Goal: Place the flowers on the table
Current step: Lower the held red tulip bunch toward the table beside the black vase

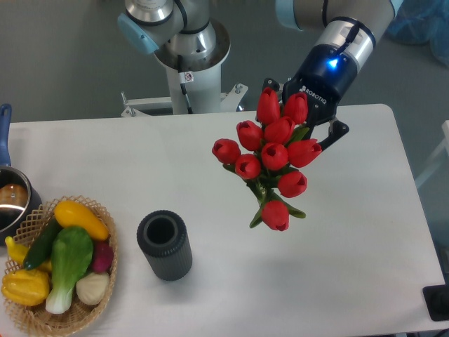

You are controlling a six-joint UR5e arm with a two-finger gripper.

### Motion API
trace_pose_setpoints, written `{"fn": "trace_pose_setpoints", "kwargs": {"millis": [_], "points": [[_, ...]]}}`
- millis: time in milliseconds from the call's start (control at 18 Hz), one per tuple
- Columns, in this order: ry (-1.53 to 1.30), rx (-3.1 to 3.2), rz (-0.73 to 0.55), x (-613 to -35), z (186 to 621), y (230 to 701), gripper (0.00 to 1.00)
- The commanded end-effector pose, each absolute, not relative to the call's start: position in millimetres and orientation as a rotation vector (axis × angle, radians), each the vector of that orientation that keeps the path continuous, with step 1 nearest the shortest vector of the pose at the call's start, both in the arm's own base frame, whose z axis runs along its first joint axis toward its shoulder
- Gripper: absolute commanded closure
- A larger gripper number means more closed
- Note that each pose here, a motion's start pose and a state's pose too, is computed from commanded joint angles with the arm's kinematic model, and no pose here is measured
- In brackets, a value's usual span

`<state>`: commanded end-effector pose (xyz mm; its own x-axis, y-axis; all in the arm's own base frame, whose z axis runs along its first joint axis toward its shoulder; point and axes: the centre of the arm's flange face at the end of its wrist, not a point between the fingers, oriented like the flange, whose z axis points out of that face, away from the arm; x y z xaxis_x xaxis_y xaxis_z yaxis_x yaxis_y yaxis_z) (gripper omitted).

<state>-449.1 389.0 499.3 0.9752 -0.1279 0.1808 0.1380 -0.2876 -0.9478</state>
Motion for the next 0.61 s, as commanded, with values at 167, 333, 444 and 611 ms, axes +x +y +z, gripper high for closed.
{"fn": "trace_pose_setpoints", "kwargs": {"millis": [167,333,444,611], "points": [[-0.006,-1.845,-0.253,-446.4,501.3,387.2,0.51],[-0.015,-1.847,-0.254,-446.5,498.4,384.5,0.51],[-0.006,-1.862,-0.243,-442.6,497.3,386.2,0.71],[-0.01,-1.913,-0.225,-446.0,476.6,388.9,0.79]]}}
